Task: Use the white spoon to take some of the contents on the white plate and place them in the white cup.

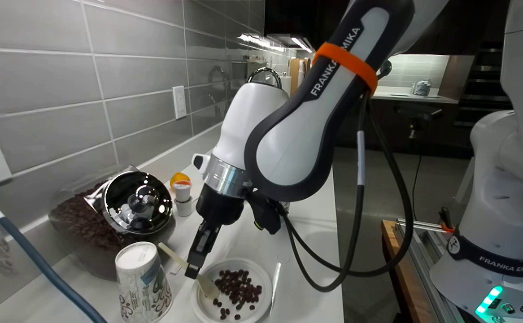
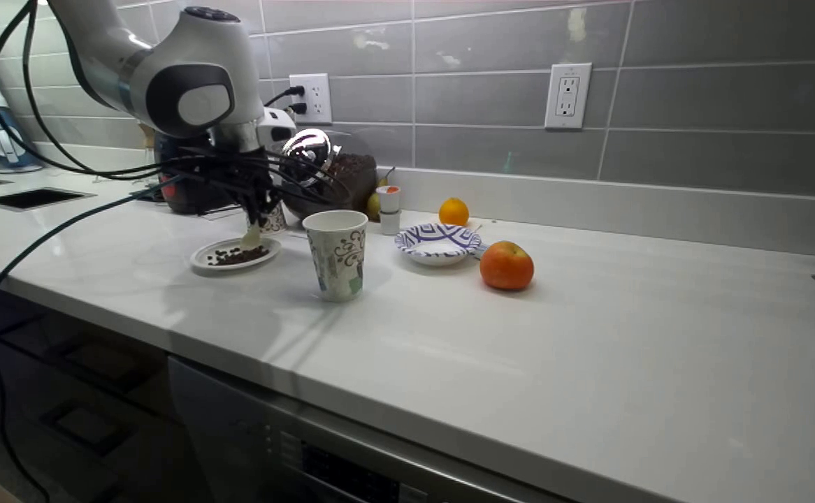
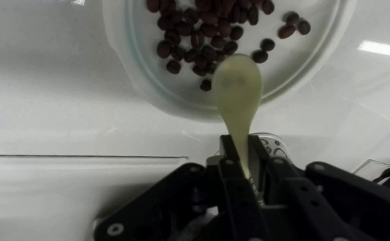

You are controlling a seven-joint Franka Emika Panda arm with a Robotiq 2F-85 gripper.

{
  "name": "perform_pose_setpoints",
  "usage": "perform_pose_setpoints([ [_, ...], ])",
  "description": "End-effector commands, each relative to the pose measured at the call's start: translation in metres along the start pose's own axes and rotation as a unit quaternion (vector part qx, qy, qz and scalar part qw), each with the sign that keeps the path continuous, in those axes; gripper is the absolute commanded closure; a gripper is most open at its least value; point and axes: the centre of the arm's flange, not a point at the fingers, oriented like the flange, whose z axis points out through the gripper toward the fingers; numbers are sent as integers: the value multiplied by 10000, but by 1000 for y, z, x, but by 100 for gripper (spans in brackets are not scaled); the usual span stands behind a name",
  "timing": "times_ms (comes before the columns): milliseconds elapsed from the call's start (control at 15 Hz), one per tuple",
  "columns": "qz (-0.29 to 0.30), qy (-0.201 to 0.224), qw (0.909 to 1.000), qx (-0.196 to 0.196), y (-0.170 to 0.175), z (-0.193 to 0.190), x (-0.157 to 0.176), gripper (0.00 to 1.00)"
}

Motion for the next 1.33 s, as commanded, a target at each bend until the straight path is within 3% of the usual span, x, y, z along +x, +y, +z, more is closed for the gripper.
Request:
perform_pose_setpoints([
  [0,-57,-184,9998,-2,6,-5,-12,96],
  [1267,-71,-773,9969,102,2,-25,-24,96],
])
